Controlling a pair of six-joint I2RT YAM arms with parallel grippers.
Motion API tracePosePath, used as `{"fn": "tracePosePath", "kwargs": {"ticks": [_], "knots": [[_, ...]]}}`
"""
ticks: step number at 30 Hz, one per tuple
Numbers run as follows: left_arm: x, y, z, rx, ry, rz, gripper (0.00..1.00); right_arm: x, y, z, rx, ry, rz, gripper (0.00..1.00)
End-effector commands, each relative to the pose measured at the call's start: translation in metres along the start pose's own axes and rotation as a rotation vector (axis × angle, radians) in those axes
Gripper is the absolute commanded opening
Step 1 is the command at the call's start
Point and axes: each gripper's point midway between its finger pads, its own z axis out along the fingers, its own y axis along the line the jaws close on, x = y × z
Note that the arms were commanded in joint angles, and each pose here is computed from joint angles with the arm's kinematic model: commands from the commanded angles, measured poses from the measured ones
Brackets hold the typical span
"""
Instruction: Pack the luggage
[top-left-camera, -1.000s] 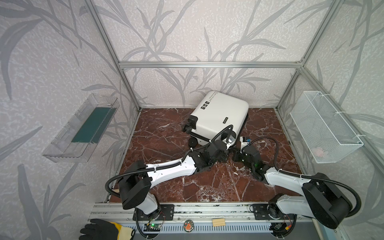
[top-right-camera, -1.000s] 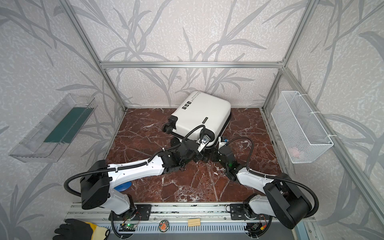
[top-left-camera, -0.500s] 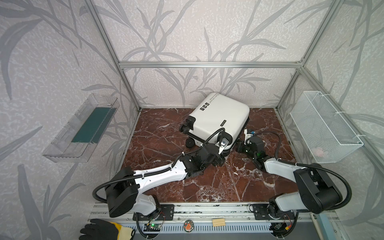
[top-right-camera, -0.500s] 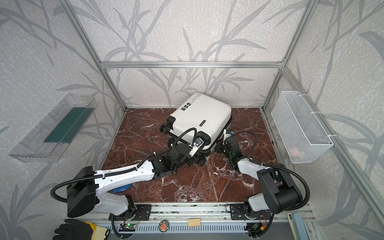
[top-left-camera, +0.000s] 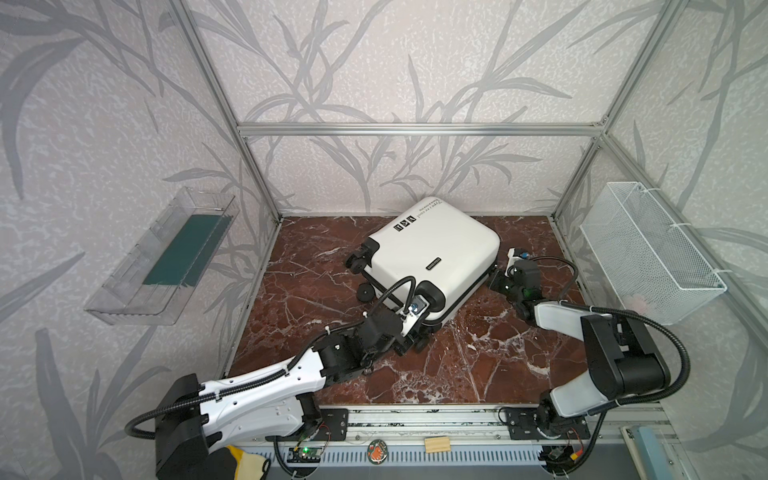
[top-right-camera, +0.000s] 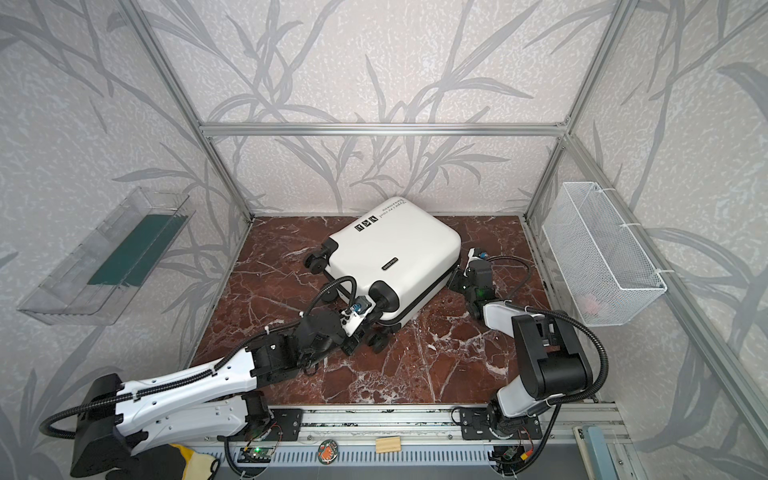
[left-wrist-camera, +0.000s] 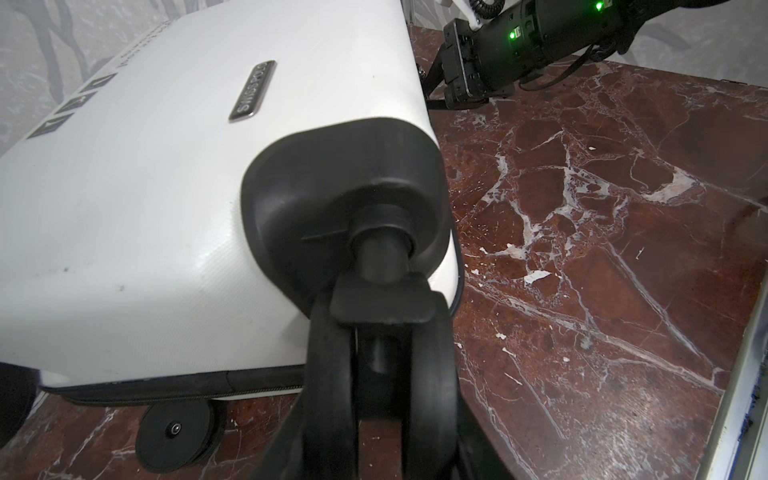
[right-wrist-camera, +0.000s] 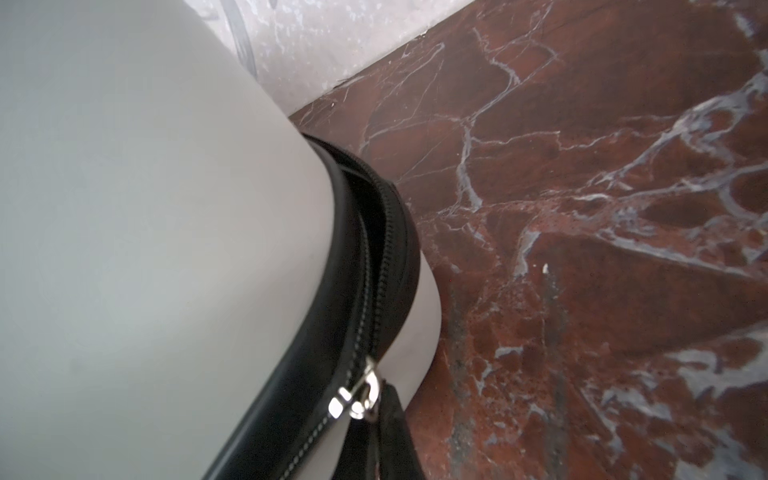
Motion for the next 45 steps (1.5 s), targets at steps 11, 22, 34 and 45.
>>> {"fn": "tracePosePath", "kwargs": {"ticks": [11, 22, 34, 45], "knots": [[-0.01, 0.038, -0.035, -0.146, -0.063, -0.084, 0.0, -0.033, -0.071, 0.034, 0.167, -0.09, 0.224, 0.0], [-0.018, 0.036, -0.035, -0.137, -0.083, -0.102, 0.34, -0.039, -0.037, 0.005, 0.023, -0.05, 0.218, 0.35], [-0.054, 0.054, -0.059, -0.176, -0.217, -0.258, 0.76, -0.092, 0.019, -0.031, -0.088, -0.03, 0.187, 0.65], [-0.049, 0.14, -0.066, -0.368, -0.115, -0.717, 0.83, -0.132, 0.105, -0.004, -0.276, 0.147, 0.036, 0.76]]}}
